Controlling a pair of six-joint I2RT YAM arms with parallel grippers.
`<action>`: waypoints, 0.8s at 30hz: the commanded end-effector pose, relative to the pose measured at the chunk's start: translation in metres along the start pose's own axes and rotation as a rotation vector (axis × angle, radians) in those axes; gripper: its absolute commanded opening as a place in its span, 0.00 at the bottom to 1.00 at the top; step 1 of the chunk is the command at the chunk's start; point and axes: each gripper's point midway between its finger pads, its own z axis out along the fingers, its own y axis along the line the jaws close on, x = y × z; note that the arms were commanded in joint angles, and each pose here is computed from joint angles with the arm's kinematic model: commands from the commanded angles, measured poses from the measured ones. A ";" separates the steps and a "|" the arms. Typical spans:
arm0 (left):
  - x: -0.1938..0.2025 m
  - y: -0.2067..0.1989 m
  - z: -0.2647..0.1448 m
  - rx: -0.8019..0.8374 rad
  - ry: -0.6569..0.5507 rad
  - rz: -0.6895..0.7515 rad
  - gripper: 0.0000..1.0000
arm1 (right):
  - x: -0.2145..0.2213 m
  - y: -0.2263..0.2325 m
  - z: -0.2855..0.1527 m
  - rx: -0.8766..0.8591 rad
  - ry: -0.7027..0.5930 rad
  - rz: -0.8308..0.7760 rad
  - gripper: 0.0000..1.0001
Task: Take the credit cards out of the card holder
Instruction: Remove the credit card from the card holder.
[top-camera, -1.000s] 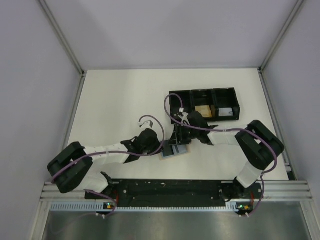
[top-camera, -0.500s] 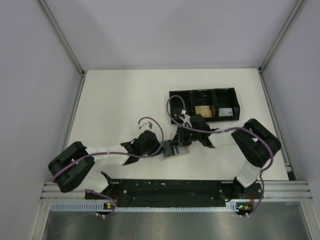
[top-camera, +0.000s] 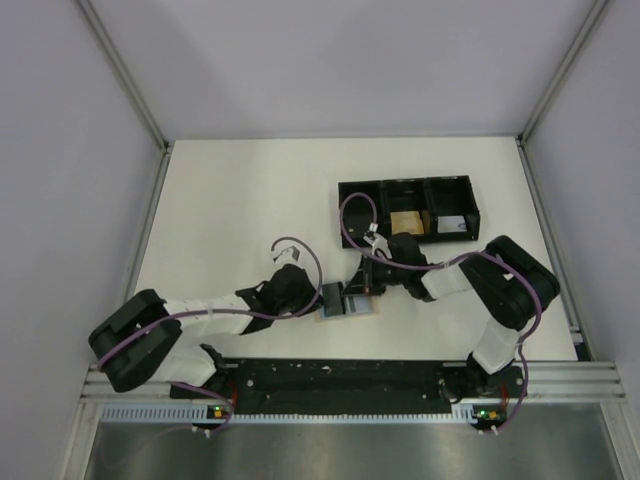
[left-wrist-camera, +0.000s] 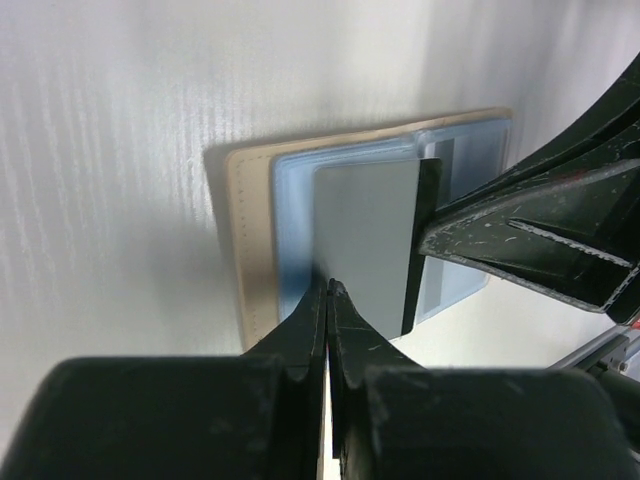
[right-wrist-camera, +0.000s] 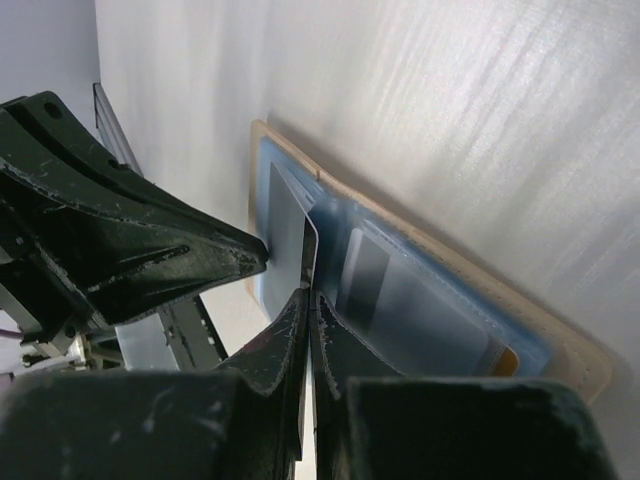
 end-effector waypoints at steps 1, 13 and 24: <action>0.004 0.030 -0.005 -0.093 -0.001 0.012 0.00 | -0.008 0.002 -0.008 -0.041 -0.042 -0.003 0.00; 0.002 0.024 -0.007 -0.086 0.007 0.043 0.00 | -0.012 0.007 -0.009 -0.063 -0.035 0.005 0.21; 0.005 0.021 -0.004 -0.075 0.028 0.052 0.00 | -0.009 0.005 0.003 -0.079 -0.017 0.032 0.25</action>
